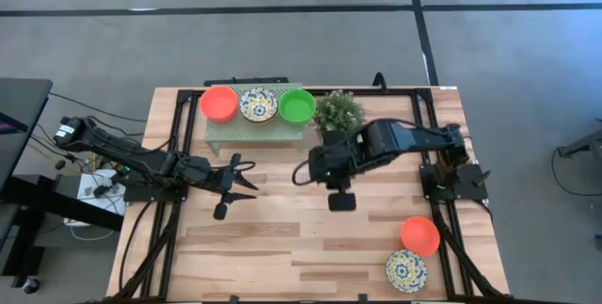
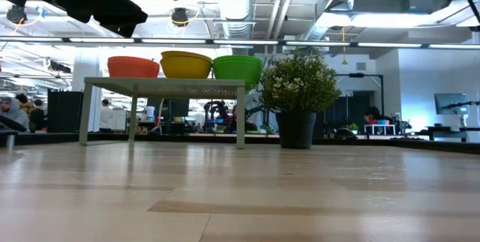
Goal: Pick & Place Mini bowls
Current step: Stack the white pattern bowl on top of the stacked white pattern bowl on the shelf
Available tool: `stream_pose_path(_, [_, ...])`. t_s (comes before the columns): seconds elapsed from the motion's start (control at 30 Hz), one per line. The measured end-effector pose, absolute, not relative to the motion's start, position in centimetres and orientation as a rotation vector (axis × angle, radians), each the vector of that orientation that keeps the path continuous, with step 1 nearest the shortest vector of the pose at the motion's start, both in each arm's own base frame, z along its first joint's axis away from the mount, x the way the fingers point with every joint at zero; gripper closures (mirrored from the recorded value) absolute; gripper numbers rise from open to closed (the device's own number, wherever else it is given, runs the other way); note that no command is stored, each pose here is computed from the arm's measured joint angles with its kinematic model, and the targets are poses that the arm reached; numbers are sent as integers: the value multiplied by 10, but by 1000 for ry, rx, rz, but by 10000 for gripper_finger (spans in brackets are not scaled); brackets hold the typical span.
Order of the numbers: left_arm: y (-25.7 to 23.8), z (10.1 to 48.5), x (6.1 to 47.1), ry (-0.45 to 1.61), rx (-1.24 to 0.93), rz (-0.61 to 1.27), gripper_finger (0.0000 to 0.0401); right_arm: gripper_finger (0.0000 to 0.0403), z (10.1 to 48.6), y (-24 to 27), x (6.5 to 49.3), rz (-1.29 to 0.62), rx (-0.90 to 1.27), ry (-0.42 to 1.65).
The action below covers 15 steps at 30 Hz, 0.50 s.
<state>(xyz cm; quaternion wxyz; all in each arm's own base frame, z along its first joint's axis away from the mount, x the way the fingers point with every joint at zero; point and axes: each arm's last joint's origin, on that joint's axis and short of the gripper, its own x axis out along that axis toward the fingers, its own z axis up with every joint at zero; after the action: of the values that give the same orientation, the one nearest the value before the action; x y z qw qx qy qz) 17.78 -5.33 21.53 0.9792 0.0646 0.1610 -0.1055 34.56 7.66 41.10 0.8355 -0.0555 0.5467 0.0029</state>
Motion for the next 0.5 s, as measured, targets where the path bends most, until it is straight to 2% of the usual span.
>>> stream_pose_path(0.1, [-53,215,178,324,130,-212,295,332,411,94,342,54,-59,1163])
stream_pose_path(0.33, [-53,215,178,324,130,-212,295,343,411,134,328,161,-101,1165])
stream_pose_path(0.5, [-53,215,178,324,130,-212,295,347,411,162,315,121,-144,1135])
